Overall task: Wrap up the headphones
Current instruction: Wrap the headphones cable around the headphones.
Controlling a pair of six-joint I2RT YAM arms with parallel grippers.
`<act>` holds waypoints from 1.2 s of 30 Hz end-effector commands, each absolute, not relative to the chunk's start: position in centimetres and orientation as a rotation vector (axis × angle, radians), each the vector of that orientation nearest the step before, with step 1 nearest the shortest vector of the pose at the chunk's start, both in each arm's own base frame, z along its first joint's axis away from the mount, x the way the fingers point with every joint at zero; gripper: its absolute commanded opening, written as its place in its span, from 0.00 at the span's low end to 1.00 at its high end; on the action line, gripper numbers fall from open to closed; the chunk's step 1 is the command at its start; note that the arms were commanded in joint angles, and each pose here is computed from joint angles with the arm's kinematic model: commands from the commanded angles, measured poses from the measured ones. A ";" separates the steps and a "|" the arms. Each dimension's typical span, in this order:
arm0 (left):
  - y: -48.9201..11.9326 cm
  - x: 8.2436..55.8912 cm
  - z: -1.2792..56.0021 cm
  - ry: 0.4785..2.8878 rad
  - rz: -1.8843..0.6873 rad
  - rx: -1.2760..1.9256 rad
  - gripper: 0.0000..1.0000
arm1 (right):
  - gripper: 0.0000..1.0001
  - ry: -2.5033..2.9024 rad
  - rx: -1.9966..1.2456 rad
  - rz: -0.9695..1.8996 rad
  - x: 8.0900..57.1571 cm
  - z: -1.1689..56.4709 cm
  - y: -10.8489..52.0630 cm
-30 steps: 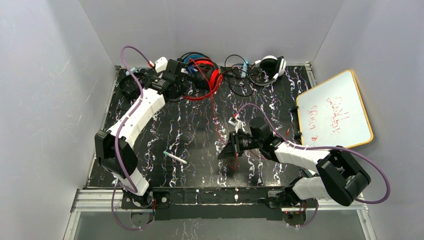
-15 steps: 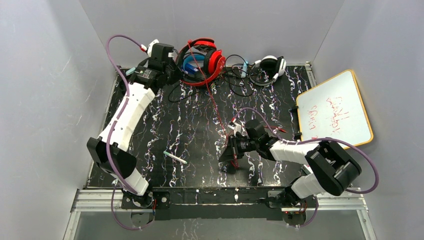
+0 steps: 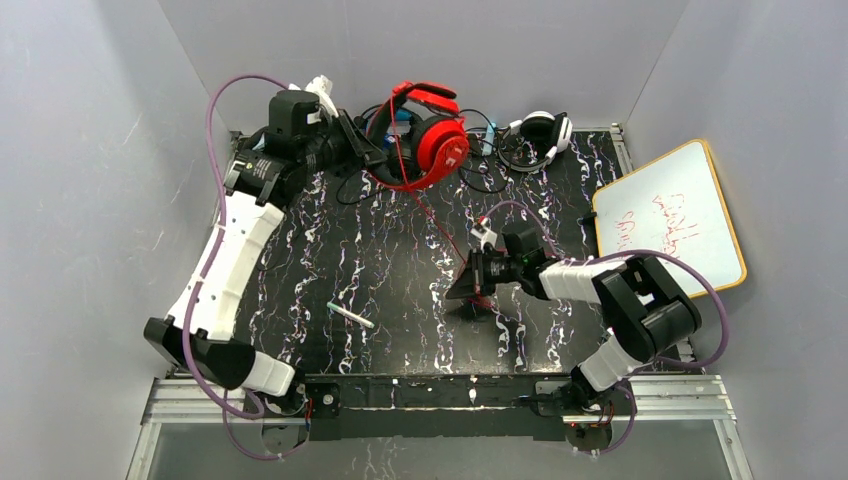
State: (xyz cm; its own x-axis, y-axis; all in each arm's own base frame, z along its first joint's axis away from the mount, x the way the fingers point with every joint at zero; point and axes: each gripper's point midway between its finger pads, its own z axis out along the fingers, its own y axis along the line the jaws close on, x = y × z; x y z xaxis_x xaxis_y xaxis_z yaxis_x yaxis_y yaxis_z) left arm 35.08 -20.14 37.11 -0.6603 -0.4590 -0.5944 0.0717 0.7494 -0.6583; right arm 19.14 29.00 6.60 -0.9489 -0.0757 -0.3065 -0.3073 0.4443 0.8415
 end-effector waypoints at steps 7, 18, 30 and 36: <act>-23.2 25.0 40.2 2.037 -1.246 0.248 0.00 | 0.01 2.312 -0.222 1.554 27.6 10.2 26.3; -22.8 21.5 33.1 2.136 -1.204 0.366 0.00 | 0.01 2.131 0.089 1.560 33.8 15.1 26.2; -22.8 20.2 26.4 2.242 -0.980 0.460 0.00 | 0.01 1.774 0.371 1.526 38.8 22.5 24.5; -23.7 19.3 22.2 2.340 -0.887 0.538 0.00 | 0.01 1.638 0.406 1.512 41.0 26.8 23.9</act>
